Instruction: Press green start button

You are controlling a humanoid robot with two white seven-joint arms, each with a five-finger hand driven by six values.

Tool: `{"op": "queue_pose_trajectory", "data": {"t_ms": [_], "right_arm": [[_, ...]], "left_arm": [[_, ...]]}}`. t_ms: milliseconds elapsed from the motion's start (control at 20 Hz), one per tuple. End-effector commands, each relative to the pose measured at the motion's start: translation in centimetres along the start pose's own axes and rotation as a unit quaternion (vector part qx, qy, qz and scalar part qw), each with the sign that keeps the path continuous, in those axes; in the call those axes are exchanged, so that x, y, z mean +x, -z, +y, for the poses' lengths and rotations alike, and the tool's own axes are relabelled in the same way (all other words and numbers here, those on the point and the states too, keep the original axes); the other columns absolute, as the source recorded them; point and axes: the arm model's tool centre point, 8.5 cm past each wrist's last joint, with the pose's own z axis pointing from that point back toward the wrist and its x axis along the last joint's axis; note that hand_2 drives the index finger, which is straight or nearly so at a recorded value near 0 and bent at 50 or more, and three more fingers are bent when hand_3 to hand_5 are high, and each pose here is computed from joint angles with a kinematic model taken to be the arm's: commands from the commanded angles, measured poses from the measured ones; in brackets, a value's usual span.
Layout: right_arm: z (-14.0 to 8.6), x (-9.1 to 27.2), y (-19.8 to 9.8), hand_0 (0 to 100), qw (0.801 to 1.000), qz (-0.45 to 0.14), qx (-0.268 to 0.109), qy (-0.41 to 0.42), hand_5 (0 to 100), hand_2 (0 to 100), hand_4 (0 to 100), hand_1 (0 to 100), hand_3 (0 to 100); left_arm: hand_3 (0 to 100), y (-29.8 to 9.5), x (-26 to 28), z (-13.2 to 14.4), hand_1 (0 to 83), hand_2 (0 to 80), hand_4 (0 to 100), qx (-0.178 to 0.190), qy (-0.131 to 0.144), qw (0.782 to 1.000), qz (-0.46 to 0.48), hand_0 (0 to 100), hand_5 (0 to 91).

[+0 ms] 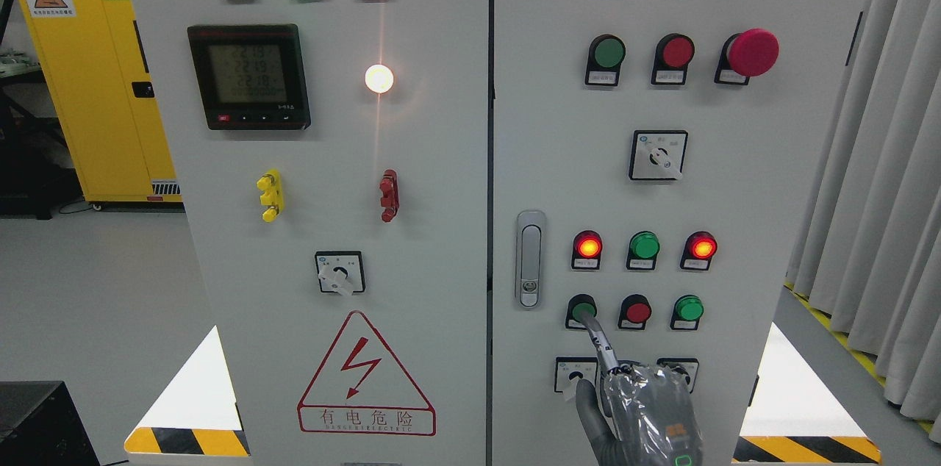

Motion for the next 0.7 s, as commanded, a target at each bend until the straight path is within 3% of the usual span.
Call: {"op": "queue_pose_trajectory", "data": {"t_ms": [0,50,150,200,300,350,400,650], "right_arm": [[-1.4,2.7,-0.4,85,0.995,-0.022,-0.029,0.097,100,0,100,91,92],[-1.5,2.9,-0.7,85,0.992,-0.021,-0.030,0.123,89,1,86,90,77],[-1.6,3.5,-1.3,81,0.979,-0.018,-0.032,0.202,79,2,74,86,60],[-1.5,3.8,-1.8,81,0.968,-0.014,-0.028,0.249,69,2,59,86,47],[-1.7,3.8,-2.7,81,0.946,-0.004,-0.019,0.324,49,2,42,85,32],[-1.8,3.7,-3.1,82,0.938,0.002,-0.019,0.347,31,0,27,84,18],[-1.9,3.6,-3.4,83,0.931,0.006,-0.020,0.365,22,0,19,82,11],[-2.4,3.3,-4.0,81,0.898,0.018,-0.036,0.437,5,0,4,79,0]], "left_arm": [[0,0.0,0.0,0.0,55.6,0.0,0,0.000,0.000,1.000,0.000,12,0.0],[0,0.0,0.0,0.0,55.6,0.0,0,0.000,0.000,1.000,0.000,12,0.0],[0,0.0,0.0,0.0,55.6,0.0,0,0.000,0.000,1.000,0.000,12,0.0],[0,0.0,0.0,0.0,55.6,0.0,0,0.000,0.000,1.000,0.000,12,0.0],[0,0.0,0.0,0.0,55.6,0.0,0,0.000,0.000,1.000,0.000,12,0.0],[0,0.0,0.0,0.0,55.6,0.0,0,0.000,0.000,1.000,0.000,12,0.0],[0,0.0,0.0,0.0,55.6,0.0,0,0.000,0.000,1.000,0.000,12,0.0],[0,0.0,0.0,0.0,55.6,0.0,0,0.000,0.000,1.000,0.000,12,0.0]]}}
